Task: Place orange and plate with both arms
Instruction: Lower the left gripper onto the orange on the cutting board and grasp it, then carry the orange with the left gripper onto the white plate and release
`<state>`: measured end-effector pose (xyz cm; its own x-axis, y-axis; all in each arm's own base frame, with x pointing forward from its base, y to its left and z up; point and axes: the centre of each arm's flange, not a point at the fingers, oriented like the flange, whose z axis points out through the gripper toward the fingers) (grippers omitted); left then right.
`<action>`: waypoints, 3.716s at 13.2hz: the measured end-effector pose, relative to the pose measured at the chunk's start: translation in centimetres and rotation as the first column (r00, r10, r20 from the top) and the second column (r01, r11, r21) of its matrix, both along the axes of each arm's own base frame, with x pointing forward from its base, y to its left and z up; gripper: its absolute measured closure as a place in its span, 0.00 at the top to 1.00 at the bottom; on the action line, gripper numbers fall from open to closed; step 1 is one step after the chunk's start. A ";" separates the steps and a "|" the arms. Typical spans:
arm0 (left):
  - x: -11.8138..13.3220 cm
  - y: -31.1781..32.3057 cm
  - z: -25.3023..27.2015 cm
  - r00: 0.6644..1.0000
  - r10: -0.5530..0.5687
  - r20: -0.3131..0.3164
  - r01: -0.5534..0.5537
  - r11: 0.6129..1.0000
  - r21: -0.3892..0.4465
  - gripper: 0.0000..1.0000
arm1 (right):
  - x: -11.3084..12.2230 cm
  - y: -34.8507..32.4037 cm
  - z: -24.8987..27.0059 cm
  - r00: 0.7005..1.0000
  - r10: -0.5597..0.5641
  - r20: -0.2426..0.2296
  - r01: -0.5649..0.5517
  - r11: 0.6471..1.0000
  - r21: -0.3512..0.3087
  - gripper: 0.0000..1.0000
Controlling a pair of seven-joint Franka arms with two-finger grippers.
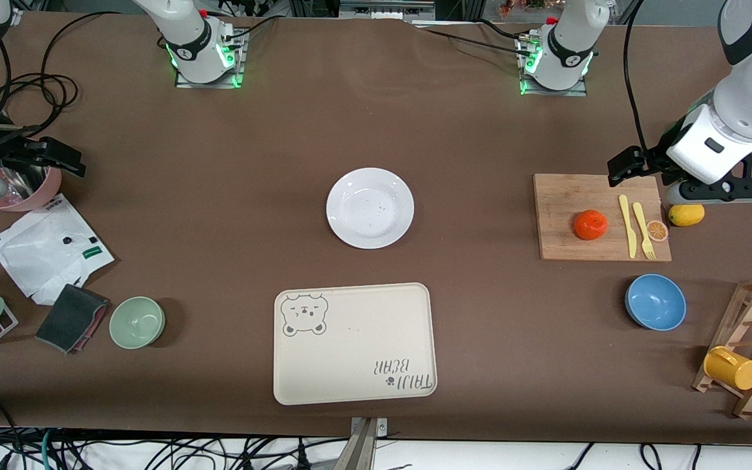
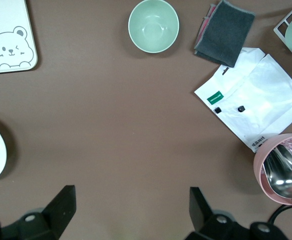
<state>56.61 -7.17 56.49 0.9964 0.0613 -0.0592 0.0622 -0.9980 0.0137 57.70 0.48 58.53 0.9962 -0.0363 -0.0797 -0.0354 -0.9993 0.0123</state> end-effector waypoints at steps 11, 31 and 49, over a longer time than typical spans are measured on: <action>2.7 0.8 -12.8 0.971 -0.019 -0.238 0.046 0.993 0.107 1.00 | 0.0 0.0 0.0 1.000 0.000 -0.001 0.000 1.000 0.000 1.00; -2.1 8.4 -37.7 0.961 -0.208 -0.181 0.232 0.965 0.122 0.96 | 0.0 0.0 0.0 1.000 0.000 -0.001 0.000 1.000 0.000 1.00; -1.5 -32.4 -23.5 0.988 0.023 -0.152 -0.029 0.999 -0.034 0.81 | 0.0 0.0 -0.1 1.000 -0.001 -0.002 0.001 1.000 0.000 1.00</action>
